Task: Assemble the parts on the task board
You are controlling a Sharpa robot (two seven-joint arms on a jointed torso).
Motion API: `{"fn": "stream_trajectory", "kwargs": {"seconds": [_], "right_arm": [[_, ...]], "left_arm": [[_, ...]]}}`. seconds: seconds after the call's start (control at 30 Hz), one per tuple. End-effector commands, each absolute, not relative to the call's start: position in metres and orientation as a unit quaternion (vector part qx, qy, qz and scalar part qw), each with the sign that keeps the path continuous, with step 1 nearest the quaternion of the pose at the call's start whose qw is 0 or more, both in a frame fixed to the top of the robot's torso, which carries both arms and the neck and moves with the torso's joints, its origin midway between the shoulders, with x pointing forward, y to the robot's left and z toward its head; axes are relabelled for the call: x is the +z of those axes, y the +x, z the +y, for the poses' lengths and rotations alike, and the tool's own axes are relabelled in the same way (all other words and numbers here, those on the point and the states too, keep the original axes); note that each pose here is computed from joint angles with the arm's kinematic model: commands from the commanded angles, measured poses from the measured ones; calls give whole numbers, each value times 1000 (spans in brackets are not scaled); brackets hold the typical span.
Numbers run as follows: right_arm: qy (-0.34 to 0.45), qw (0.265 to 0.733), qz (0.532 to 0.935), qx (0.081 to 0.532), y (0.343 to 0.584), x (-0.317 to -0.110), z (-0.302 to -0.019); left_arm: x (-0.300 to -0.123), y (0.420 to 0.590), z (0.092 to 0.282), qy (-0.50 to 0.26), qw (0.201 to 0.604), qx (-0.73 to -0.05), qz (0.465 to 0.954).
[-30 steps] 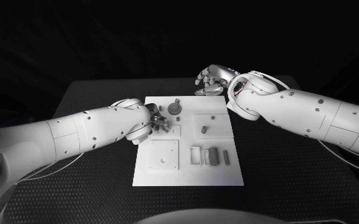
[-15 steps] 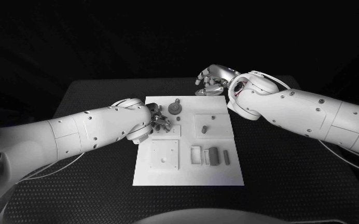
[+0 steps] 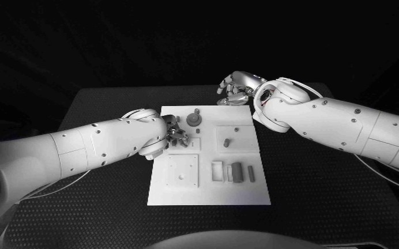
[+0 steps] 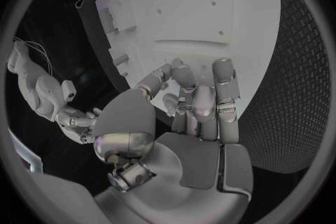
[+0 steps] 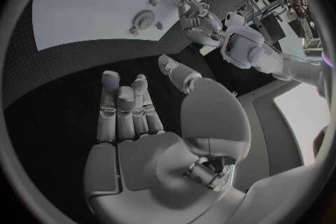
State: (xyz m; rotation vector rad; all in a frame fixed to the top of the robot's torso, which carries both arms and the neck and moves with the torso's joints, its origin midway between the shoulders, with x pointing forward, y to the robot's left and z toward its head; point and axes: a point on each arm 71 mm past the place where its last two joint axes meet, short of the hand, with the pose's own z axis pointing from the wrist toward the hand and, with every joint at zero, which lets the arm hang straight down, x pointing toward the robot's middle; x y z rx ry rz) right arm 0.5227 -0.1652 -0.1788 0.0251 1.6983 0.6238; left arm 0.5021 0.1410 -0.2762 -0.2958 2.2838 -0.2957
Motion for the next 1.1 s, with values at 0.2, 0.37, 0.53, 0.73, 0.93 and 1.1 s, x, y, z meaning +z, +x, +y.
{"fn": "stream_trajectory", "kwargs": {"seconds": [0.2,0.37,0.53,0.73,0.93,1.1], "right_arm": [[5,613,742,273,522,-179,-164],[4,612,742,273,522,-179,-163],[4,612,742,274,522,-179,-163],[4,611,743,272,522,-180,-163],[4,610,744,272,522,-180,-163],[4,611,744,272,522,-180,-163]], "left_arm": [[-276,503,142,-99,402,-112,903],[-276,504,142,-100,404,-113,902],[-278,504,141,-103,407,-114,900],[-279,503,141,-104,406,-116,901],[-279,503,141,-104,405,-116,901],[-279,503,142,-104,408,-116,900]]}}
